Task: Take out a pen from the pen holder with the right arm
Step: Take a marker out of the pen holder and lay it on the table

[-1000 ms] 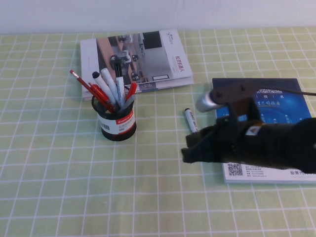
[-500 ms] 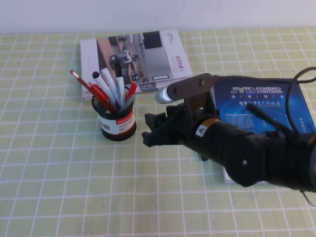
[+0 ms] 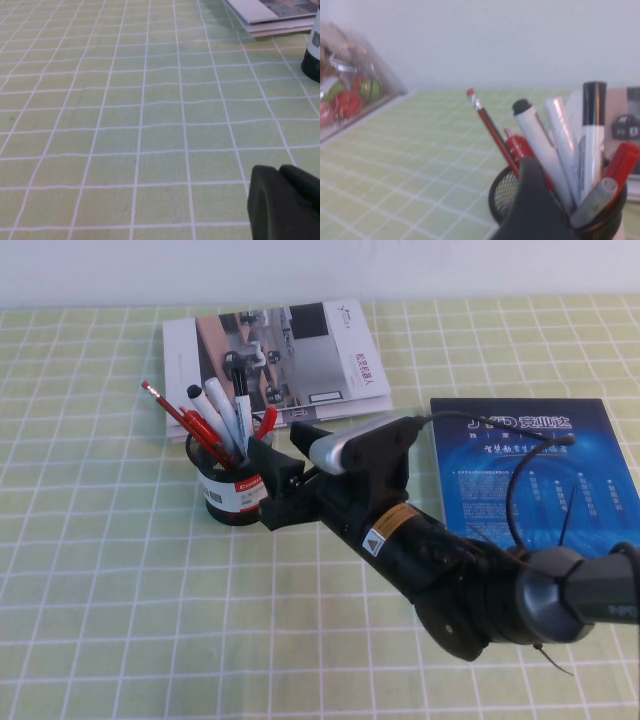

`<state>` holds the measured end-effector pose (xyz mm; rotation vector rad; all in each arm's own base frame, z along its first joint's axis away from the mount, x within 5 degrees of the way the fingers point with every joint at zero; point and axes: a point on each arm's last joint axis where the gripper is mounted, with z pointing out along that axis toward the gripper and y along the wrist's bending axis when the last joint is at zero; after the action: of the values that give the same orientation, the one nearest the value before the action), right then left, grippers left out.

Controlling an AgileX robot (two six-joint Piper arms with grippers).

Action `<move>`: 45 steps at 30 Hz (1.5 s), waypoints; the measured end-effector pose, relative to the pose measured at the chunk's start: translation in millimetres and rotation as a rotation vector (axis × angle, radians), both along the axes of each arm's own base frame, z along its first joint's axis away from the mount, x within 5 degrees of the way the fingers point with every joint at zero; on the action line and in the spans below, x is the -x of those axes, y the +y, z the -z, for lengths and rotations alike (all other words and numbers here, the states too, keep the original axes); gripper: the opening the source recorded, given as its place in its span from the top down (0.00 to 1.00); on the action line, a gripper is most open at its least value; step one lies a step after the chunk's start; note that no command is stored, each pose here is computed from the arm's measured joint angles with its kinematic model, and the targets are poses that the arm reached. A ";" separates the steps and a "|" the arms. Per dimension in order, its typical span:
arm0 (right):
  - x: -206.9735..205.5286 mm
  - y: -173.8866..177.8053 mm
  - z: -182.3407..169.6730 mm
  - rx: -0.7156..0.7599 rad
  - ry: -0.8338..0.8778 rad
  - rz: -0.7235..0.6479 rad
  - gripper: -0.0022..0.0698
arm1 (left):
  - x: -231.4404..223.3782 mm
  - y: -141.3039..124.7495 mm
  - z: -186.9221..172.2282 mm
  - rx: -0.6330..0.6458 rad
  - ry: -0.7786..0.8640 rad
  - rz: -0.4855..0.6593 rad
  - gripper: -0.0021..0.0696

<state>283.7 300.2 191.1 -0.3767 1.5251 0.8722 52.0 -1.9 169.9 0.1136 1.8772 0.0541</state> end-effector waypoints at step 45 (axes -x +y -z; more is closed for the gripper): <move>-27.6 24.4 28.6 -0.045 -0.035 0.031 0.45 | 0.0 0.0 0.0 0.000 0.000 0.000 0.98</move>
<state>311.3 324.6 162.5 -0.3329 1.4732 0.8698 52.0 -1.9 169.9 0.1136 1.8772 0.0541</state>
